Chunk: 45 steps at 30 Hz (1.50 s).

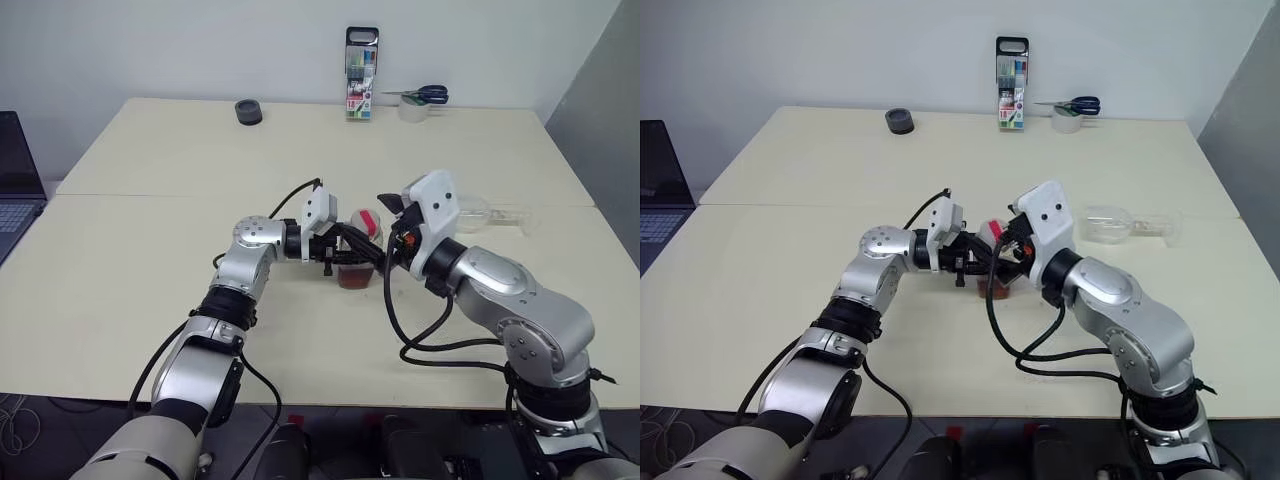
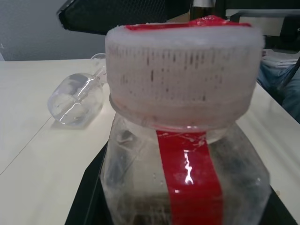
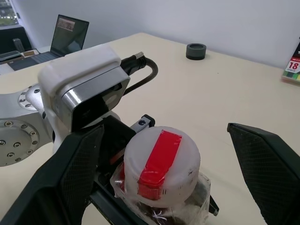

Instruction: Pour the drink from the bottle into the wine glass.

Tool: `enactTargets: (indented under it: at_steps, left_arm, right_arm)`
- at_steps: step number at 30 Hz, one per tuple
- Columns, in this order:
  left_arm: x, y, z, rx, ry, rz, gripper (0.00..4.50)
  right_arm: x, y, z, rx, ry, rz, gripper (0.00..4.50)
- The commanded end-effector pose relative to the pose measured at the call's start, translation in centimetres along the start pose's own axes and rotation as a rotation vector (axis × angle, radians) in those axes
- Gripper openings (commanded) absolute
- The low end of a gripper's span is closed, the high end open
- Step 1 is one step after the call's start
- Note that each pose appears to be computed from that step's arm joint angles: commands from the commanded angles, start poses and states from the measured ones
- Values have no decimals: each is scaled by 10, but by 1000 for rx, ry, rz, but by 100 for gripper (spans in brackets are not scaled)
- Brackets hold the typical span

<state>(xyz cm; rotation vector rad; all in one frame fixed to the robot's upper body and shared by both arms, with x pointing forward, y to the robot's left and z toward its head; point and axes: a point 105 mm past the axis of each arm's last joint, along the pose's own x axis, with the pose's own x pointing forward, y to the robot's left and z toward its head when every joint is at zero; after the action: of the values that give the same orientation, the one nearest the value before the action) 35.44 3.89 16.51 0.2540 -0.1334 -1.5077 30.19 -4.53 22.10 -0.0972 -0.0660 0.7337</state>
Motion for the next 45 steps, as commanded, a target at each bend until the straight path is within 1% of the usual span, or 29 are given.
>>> enactTargets:
  at_steps: [1,5,6,7,13,15,17,19,21,23,25,28,30,32,35,39,43,45]
  left_arm:
    - [-1,6,17,68,-31,8,171]
    - [-1,5,17,71,-31,9,171]
    - [-1,6,17,72,-32,11,171]
    - [-1,6,17,72,-34,12,171]
    - [0,7,19,74,-47,27,171]
    - [1,8,22,73,-66,34,171]
    - [2,7,25,67,-85,34,170]
    - [3,6,26,68,-91,25,169]
    - [4,4,26,76,-90,12,169]
    - [5,3,26,79,-90,8,169]
    - [6,3,26,83,-94,8,169]
    - [7,4,28,84,-107,23,169]
    - [8,4,28,82,-111,31,169]
    - [8,6,28,72,-113,49,169]
    - [9,14,31,61,-134,104,169]
    - [8,22,36,40,-167,150,169]
    - [9,22,37,30,-165,135,169]
    - [10,21,36,32,-158,120,169]
  right_arm:
    - [-1,3,10,-19,-54,4,387]
    - [0,3,9,-18,-53,1,248]
    - [0,3,8,-16,-52,5,206]
    - [0,4,8,-14,-51,9,181]
    - [0,8,4,6,-44,37,181]
    - [2,14,5,-38,-50,134,181]
    - [1,15,5,-127,-37,278,181]
    - [-2,11,0,-252,18,427,181]
    - [-8,4,-2,-324,84,554,181]
    - [-12,0,0,-335,115,627,181]
    - [-12,-4,2,-322,116,643,181]
    - [-12,-12,5,-279,101,612,181]
    - [-9,-21,13,-260,54,528,181]
    - [-11,-27,26,-242,-2,453,258]
    - [-24,-25,40,-193,-70,340,353]
    - [-35,-10,37,-147,-96,220,358]
    - [-27,-19,31,-131,-130,-66,358]
    - [-22,-18,29,-133,-141,-145,358]
